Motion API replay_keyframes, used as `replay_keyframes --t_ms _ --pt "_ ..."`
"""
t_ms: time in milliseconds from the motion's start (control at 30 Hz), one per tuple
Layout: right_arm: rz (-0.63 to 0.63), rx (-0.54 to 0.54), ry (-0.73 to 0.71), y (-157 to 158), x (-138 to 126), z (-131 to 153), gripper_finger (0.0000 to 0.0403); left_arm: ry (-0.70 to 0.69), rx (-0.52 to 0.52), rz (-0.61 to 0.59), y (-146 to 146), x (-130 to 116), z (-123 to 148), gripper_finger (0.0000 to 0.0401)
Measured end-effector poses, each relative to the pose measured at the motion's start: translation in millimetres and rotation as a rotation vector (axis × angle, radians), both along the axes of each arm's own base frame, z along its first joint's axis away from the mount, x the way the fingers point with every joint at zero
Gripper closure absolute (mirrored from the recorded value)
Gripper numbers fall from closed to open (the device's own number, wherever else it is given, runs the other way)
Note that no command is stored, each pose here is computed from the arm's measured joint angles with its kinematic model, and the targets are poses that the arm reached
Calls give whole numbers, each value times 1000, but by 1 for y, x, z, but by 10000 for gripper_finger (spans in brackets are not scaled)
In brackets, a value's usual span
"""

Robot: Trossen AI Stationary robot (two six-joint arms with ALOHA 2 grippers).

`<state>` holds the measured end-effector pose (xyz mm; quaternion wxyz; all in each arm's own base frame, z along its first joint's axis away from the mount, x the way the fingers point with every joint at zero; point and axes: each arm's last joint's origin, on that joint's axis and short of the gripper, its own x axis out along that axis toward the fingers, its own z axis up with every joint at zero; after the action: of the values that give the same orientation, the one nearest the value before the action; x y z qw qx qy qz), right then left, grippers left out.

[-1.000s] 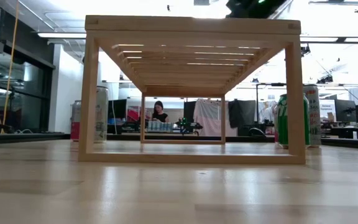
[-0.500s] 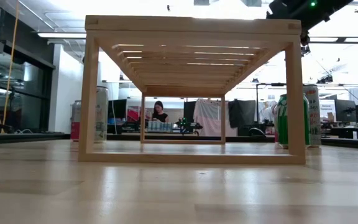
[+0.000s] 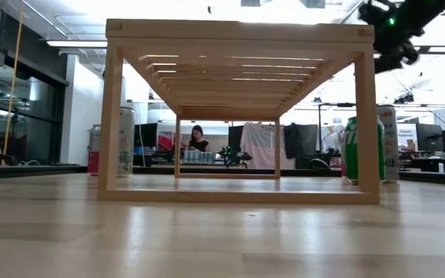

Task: Place canned beverage on shelf
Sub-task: Align the bottom right coke soda can with the other coke soda can on the shelf

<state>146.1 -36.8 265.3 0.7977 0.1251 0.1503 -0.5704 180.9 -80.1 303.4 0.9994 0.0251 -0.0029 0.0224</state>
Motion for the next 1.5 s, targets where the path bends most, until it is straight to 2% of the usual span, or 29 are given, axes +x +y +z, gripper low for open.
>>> replay_keyframes --t_ms 133,267,500,700,1500 --pt "-156 73 5 -4 -17 -11 6 15 7 0 0 0 -2 78" --pt "-222 105 -17 -4 -23 -23 6 17 10 0 0 0 -2 78" --pt "-229 117 -43 -4 -21 -57 6 17 10 1 0 0 -2 78" --pt "-222 125 -57 -4 -21 -70 6 14 9 2 0 0 -1 78" --pt "-207 121 -43 -4 -20 -69 6 14 -8 -11 0 0 -2 78"
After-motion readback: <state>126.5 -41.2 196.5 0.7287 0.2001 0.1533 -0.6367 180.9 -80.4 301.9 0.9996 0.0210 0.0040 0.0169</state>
